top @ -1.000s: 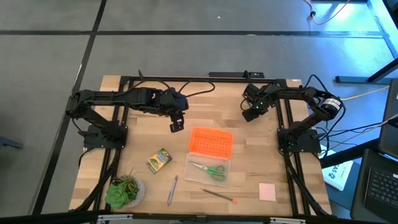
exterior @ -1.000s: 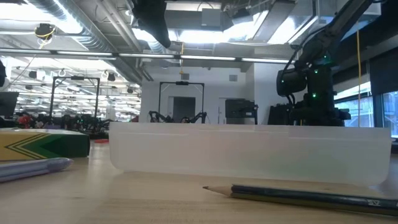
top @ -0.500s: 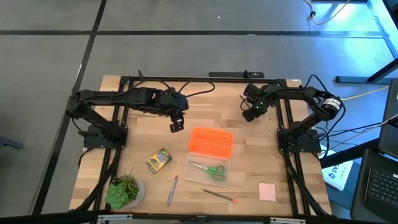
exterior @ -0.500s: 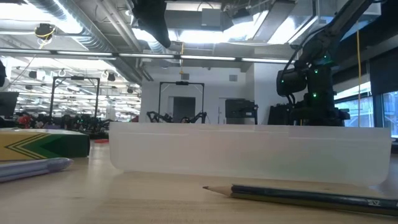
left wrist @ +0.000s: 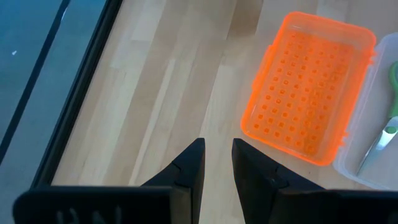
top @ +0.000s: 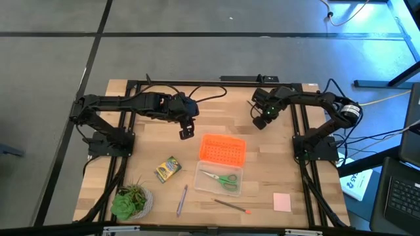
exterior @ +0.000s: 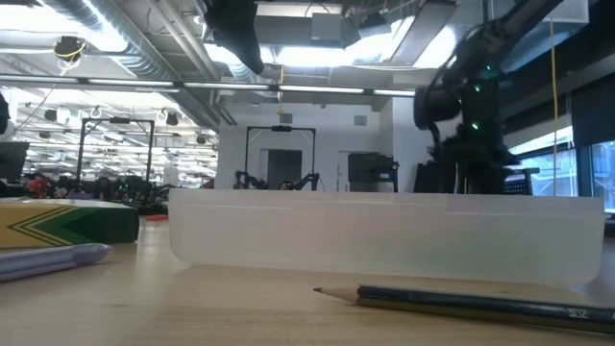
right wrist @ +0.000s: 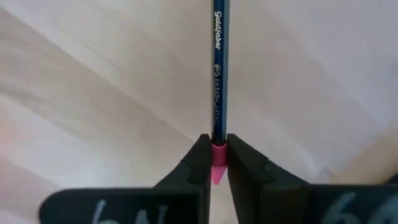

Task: Pack school essentials
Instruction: Put the top black pencil into the orange supply box

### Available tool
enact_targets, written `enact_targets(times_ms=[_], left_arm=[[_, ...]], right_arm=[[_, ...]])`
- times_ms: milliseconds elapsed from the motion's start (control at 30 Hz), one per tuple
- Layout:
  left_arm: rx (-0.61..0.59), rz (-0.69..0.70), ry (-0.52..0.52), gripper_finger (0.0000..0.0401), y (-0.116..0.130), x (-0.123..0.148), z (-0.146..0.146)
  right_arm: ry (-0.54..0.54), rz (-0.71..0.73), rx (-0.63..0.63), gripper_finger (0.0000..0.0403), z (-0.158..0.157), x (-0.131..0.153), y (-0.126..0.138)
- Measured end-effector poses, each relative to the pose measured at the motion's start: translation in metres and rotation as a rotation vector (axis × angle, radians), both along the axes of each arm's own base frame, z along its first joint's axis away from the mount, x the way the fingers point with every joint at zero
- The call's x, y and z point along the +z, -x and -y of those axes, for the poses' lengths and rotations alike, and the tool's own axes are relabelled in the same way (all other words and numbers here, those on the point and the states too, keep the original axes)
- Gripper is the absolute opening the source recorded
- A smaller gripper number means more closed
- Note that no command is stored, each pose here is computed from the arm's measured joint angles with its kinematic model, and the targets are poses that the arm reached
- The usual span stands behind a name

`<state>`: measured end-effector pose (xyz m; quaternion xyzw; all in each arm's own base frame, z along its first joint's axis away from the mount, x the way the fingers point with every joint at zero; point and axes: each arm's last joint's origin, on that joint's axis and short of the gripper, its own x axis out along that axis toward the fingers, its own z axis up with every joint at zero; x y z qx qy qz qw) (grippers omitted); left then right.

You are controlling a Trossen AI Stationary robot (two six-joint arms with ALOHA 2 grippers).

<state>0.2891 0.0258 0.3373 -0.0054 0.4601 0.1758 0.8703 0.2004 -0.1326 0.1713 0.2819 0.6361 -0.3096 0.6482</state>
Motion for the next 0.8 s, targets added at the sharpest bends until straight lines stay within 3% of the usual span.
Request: enact_targets(times_ms=[267, 600, 800], left_arm=[[0.001, 0.0, 0.001, 0.0073, 0.001, 0.001, 0.0], [-0.033, 0.027, 0.043, 0.0073, 0.016, 0.012, 0.028], [-0.077, 0.058, 0.073, 0.0073, 0.022, 0.017, 0.05]], right_arm=[[0.046, 0.0, 0.137, 0.0039, -0.028, 0.037, -0.032], [0.09, 0.182, 0.314, 0.0041, -0.101, 0.086, -0.076], [0.063, 0.352, 0.409, 0.0041, -0.151, 0.099, -0.095]])
